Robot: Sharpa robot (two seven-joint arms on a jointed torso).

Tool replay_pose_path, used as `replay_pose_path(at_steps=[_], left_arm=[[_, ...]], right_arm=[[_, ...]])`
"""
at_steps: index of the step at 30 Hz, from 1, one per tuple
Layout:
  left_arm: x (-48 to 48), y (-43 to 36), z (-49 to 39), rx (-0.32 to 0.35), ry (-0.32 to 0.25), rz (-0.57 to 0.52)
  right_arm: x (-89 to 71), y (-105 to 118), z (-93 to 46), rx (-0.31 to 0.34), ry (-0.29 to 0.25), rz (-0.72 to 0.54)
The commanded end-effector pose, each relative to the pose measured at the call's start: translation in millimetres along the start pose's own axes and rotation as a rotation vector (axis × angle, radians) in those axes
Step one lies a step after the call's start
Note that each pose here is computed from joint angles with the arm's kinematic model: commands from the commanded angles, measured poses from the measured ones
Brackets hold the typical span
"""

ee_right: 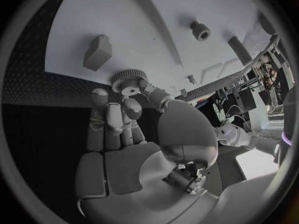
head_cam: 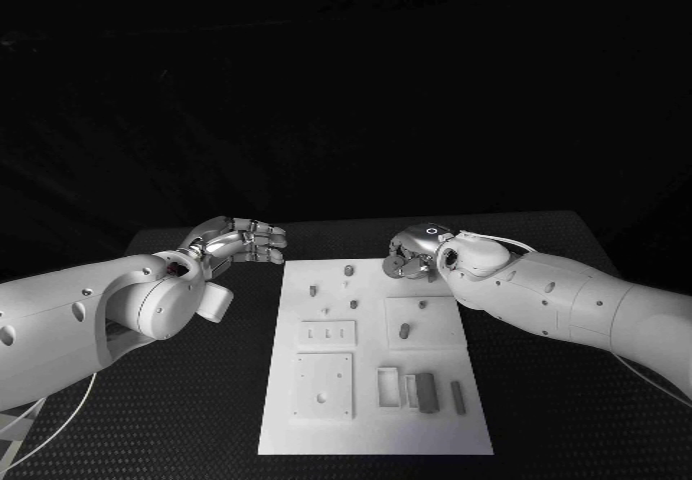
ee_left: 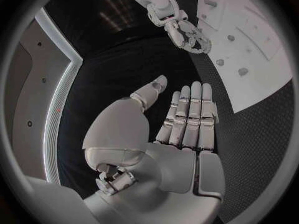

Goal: Assemble the parts on the task board

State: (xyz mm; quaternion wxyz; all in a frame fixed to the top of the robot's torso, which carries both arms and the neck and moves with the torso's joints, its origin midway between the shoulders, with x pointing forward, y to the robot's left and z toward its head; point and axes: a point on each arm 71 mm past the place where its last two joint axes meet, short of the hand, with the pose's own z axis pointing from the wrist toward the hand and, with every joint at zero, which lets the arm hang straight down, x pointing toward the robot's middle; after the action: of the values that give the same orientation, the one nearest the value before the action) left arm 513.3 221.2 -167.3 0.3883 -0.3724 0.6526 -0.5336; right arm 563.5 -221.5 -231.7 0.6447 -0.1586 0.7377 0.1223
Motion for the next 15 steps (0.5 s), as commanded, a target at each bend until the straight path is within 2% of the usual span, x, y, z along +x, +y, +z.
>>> replay_pose_path(at_steps=[1,5,8,12,15], left_arm=[[1.2,-1.6,0.1,0.006,0.008,-0.006],[0.7,-1.6,0.3,0.007,0.007,-0.006],[0.9,-1.7,0.4,0.007,0.008,-0.006],[0.5,-1.7,0.3,0.008,0.005,-0.005],[0.1,-1.6,0.1,0.008,0.004,-0.005]], right_arm=[[33.5,0.3,-8.0,0.009,0.167,0.002],[31.2,5.7,-7.3,-0.005,0.144,0.001],[26.8,9.1,-7.0,-0.01,0.108,-0.009],[11.0,14.3,-5.6,-0.013,0.018,-0.026],[-1.3,19.8,-5.4,-0.024,-0.026,-0.053]])
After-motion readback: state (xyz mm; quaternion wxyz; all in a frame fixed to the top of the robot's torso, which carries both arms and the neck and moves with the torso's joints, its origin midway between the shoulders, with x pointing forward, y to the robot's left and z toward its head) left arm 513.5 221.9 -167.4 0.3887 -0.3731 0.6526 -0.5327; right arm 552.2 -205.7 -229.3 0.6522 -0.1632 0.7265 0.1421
